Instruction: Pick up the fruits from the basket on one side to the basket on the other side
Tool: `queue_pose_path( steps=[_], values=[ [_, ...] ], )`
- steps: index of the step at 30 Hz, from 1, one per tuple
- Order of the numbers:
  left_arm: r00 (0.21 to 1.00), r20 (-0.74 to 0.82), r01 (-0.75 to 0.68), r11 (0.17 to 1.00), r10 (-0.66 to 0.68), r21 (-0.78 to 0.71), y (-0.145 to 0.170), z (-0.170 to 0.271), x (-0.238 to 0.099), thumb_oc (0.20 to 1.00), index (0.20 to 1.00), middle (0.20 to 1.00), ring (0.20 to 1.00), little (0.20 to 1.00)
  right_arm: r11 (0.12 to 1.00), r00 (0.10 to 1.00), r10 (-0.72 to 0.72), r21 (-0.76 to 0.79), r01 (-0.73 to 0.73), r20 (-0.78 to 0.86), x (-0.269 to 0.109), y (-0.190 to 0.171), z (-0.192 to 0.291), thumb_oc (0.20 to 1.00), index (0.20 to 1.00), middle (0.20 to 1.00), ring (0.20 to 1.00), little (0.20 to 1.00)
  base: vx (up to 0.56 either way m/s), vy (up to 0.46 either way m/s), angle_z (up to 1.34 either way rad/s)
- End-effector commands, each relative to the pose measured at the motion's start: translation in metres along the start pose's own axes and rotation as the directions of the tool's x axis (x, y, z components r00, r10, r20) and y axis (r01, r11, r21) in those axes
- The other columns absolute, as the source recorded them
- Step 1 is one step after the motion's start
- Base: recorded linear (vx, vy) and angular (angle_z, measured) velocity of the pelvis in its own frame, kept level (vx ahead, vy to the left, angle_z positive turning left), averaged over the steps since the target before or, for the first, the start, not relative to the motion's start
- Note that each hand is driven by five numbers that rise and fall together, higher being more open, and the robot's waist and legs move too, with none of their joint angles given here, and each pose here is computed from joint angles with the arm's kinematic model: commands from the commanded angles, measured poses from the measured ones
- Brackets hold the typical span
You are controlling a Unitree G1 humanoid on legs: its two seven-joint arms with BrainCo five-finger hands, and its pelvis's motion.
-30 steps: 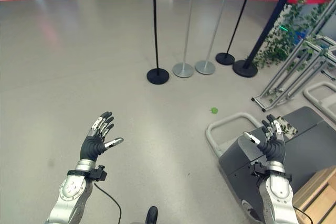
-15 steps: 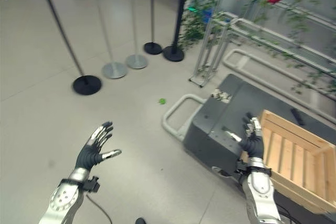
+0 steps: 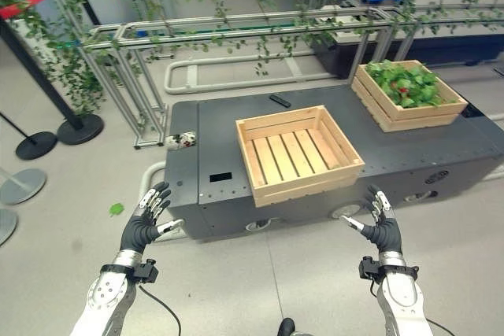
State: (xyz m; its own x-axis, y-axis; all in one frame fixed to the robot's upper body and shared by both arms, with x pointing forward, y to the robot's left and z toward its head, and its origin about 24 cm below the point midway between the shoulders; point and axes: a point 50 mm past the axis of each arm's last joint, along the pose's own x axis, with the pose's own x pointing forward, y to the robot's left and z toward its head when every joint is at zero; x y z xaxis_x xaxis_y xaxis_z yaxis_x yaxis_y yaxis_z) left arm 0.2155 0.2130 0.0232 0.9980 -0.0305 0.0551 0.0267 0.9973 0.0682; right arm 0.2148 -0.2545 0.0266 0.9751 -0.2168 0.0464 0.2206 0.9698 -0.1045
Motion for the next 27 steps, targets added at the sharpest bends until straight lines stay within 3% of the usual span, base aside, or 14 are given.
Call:
queue_pose_path(
  steps=[1,14,27],
  values=[
    [0.993,0.118,-0.011,1.0,0.009,0.019,0.006,0.021,0.004,1.0,1.0,1.0,1.0,1.0,0.997,0.981,-0.04,0.076,0.026,0.188,0.024,-0.003,0.037,1.0,1.0,1.0,1.0,1.0,-0.04,-0.104,-0.8],
    [0.996,0.092,-0.023,0.999,0.019,0.042,0.006,0.015,0.003,1.0,1.0,1.0,1.0,1.0,0.999,0.996,0.031,0.03,-0.033,0.08,0.013,0.004,0.013,1.0,1.0,1.0,1.0,1.0,0.09,0.102,-0.73],
    [0.997,0.081,0.001,0.998,-0.006,0.063,0.003,0.014,0.009,1.0,1.0,1.0,1.0,1.0,0.998,0.999,0.036,0.043,-0.035,-0.01,0.004,0.01,-0.007,1.0,1.0,1.0,1.0,1.0,0.08,0.102,0.09]
  ],
)
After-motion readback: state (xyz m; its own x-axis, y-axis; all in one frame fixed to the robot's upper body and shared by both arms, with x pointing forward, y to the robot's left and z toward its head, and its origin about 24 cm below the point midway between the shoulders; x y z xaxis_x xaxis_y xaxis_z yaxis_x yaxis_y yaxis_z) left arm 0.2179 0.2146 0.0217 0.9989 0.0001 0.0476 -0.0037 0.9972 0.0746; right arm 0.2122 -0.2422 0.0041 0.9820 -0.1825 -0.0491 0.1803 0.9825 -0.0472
